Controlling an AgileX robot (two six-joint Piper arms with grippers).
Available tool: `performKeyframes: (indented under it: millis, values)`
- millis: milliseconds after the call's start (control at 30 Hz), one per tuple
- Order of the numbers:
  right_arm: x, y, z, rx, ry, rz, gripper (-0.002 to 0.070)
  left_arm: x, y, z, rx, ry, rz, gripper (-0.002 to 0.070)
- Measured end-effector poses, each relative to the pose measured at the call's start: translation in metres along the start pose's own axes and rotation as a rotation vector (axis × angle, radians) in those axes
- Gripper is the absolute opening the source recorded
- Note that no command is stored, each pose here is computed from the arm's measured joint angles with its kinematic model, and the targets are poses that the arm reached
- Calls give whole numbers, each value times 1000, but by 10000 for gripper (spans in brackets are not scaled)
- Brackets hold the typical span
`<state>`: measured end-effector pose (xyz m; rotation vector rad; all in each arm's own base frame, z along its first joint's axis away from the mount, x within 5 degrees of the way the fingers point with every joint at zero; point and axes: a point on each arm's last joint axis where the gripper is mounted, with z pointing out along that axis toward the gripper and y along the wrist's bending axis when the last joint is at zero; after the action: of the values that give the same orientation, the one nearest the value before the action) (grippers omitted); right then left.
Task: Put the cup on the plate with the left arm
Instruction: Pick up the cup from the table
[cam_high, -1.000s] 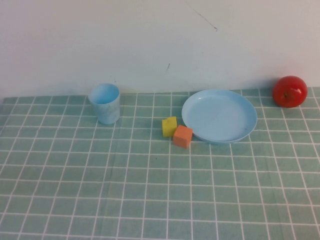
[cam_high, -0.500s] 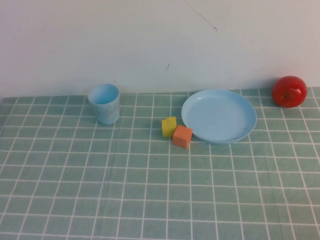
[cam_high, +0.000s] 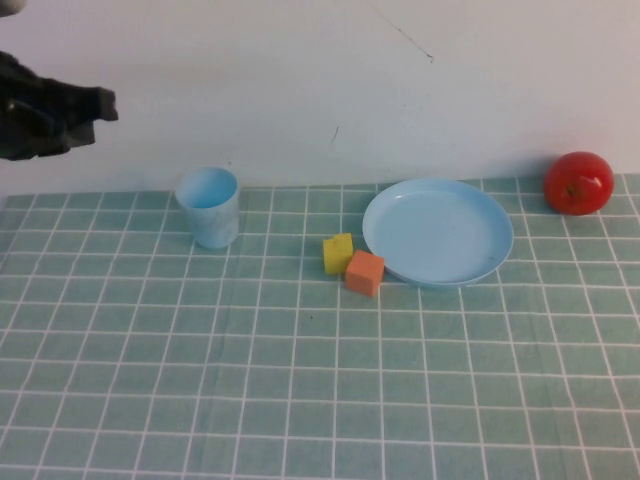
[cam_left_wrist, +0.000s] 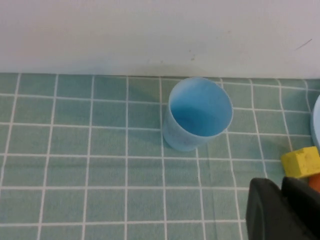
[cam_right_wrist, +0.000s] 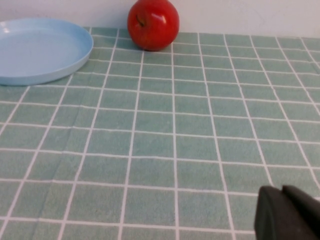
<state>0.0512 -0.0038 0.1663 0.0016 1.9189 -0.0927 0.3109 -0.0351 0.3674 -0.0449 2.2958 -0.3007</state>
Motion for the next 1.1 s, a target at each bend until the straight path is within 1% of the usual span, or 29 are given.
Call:
performKeyframes:
  millis: [33,100,200,267,300,367,433,567,667,733,867,1100]
  values:
    - [0,0,0,0,0,0,-2,-7,-1,6,2,10,1,27]
    - [0,0,0,0,0,0,-2,-18,0,25,1,55,1,85]
    - [0,0,0,0,2,0,-2,-30,1,55,4,125,-4,211]
    - [0,0,0,0,2,0,-2,-36,1,72,12,157,-12,278]
    - [0,0,0,0,2,0,-2,-39,2,82,15,172,-15,303]
    - [0,0,0,0,2,0,-2,-42,2,100,18,202,-14,330]
    - [0,0,0,0,2,0,-2,-44,1,119,22,226,-9,342]
    - [0,0,0,0,2,0,-2,-42,2,163,27,271,56,349]
    - [0,0,0,0,2,0,-2,-42,7,188,0,281,80,351]
    - [0,0,0,0,2,0,-2,-41,13,203,-36,285,81,351]
    - [0,0,0,0,2,0,-2,-34,22,226,-86,308,96,351]
    - [0,0,0,0,2,0,-2,-19,29,254,-97,330,87,351]
